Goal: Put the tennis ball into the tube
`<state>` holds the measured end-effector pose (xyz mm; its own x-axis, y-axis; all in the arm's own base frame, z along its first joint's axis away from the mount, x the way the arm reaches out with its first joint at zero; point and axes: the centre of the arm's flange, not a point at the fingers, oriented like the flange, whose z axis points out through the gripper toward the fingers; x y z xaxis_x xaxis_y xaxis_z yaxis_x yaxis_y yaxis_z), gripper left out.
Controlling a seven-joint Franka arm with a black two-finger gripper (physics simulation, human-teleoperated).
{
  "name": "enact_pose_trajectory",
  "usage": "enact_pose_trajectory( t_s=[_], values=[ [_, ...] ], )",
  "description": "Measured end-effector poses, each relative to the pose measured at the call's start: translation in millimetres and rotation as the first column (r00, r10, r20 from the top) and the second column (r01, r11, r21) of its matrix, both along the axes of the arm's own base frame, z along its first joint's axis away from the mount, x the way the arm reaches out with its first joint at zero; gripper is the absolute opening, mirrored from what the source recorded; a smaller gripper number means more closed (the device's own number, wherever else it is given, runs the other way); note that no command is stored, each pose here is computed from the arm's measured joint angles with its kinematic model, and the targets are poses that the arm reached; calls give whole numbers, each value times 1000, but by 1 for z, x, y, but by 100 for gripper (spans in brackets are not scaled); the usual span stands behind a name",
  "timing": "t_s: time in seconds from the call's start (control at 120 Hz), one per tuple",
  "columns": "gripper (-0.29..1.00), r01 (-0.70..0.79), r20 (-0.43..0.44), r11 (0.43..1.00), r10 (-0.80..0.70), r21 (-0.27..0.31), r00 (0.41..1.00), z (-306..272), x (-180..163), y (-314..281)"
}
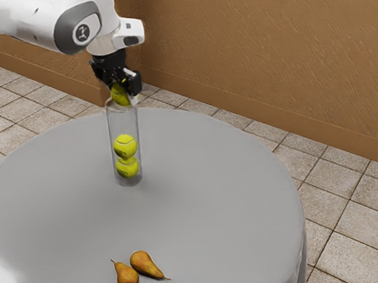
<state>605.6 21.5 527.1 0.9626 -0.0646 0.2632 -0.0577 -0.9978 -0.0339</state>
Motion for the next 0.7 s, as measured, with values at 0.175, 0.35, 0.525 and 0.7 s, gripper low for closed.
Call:
enact_pose_trajectory(
  t_s=[0.175,0.35,0.525,0.7],
  values=[
    [44,-105,-1,994,105,-2,994,-9,1,60],
    [53,-56,17,998,56,-8,998,-12,17,31],
    [63,-52,-9,999,52,-9,999,-10,15,30],
    [67,4,-106,999,-8,-38,994,45,0,-3]
  ],
)
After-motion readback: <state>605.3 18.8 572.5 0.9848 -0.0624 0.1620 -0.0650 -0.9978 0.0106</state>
